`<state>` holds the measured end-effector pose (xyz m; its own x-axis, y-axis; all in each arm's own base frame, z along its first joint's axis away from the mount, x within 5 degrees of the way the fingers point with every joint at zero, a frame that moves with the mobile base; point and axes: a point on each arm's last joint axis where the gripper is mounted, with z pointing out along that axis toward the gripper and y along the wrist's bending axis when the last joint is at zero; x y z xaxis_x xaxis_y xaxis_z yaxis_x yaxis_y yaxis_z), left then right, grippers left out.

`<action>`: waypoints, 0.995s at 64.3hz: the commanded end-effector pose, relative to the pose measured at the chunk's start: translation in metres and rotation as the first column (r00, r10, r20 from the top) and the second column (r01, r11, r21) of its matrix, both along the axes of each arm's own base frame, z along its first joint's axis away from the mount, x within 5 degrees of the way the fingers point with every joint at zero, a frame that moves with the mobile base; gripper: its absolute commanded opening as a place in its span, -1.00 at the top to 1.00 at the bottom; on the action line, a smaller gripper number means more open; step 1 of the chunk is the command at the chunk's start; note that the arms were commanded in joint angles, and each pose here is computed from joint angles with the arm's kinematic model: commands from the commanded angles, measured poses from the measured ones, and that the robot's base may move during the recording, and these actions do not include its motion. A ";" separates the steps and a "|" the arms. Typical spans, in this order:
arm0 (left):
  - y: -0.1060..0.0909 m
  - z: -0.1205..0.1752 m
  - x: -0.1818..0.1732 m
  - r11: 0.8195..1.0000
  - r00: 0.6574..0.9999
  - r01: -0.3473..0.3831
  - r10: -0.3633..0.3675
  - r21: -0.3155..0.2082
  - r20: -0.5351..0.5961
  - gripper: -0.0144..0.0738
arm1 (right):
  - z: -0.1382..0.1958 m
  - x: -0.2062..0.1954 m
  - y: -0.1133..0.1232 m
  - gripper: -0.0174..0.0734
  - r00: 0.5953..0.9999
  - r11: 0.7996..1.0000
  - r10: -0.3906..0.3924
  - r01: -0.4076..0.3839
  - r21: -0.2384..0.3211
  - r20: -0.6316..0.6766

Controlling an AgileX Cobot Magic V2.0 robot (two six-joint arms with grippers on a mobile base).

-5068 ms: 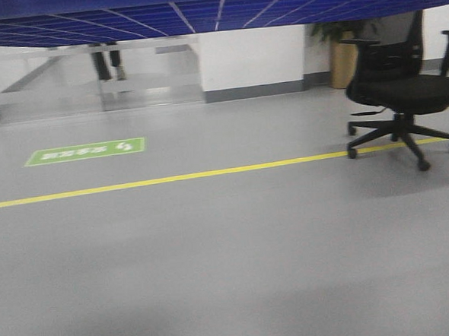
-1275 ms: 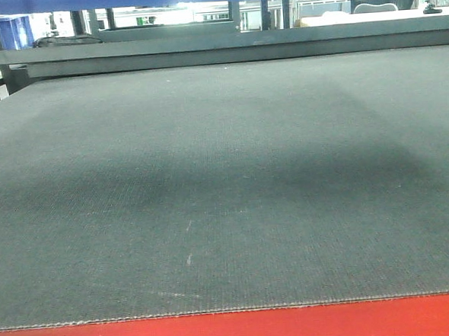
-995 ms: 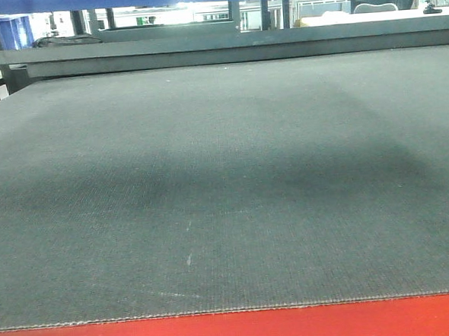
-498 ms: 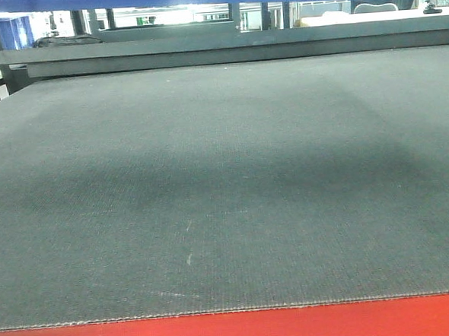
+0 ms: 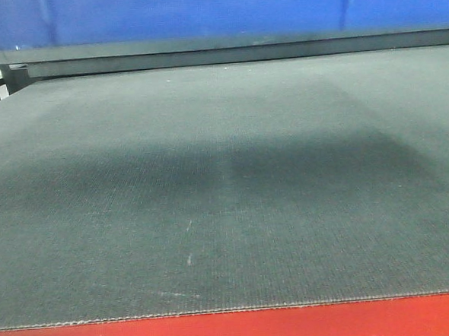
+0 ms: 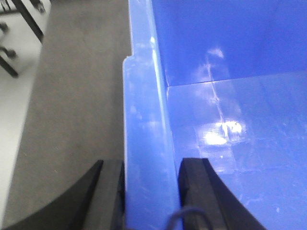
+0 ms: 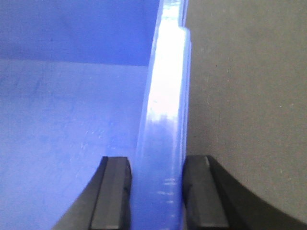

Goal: Move blue bin to conveyor side
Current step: 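Hold the blue bin while driving up to the red conveyor, then lower the blue bin onto the grey conveyor belt with both grippers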

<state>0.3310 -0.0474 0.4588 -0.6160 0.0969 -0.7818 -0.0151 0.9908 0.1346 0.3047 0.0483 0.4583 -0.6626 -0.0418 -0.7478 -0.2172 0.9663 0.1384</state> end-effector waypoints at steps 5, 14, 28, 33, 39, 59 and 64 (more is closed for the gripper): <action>0.000 -0.009 0.027 0.999 0.998 0.018 -0.015 -0.040 0.061 0.69 | -0.004 0.026 0.003 0.79 0.996 1.000 -0.014 0.011 0.030 0.087; -0.001 -0.033 0.048 1.000 1.000 0.009 -0.009 -0.019 0.007 0.69 | -0.034 0.053 0.005 0.79 0.999 0.999 -0.022 0.021 0.025 0.030; -0.007 -0.073 0.080 1.000 0.998 0.018 -0.018 -0.004 -0.060 0.69 | -0.070 0.084 0.007 0.79 0.999 0.999 -0.031 0.032 0.018 -0.035; -0.008 -0.088 0.089 1.000 0.995 0.018 -0.018 0.001 -0.094 0.69 | -0.078 0.090 0.008 0.79 0.999 0.999 -0.035 0.036 0.018 -0.038; -0.010 -0.101 0.096 1.000 0.992 0.018 -0.018 0.003 -0.124 0.68 | -0.085 0.096 0.008 0.79 0.998 0.999 -0.038 0.039 0.018 -0.045; -0.010 -0.106 0.098 1.000 0.989 0.014 -0.012 0.010 -0.148 -0.30 | -0.089 0.099 0.009 -0.20 0.998 0.999 -0.040 0.041 0.017 -0.048; -0.009 -0.106 0.096 1.000 0.986 0.008 -0.005 0.015 -0.165 -0.61 | -0.089 0.099 0.009 -0.65 0.998 0.999 -0.037 0.038 0.015 -0.052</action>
<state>0.4306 -0.0552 0.3446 -0.7463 0.1114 -0.6562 0.0150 0.9884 0.1509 0.4056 0.0568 0.3569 -0.7441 -0.0112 -0.6680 -0.1629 0.9727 0.1651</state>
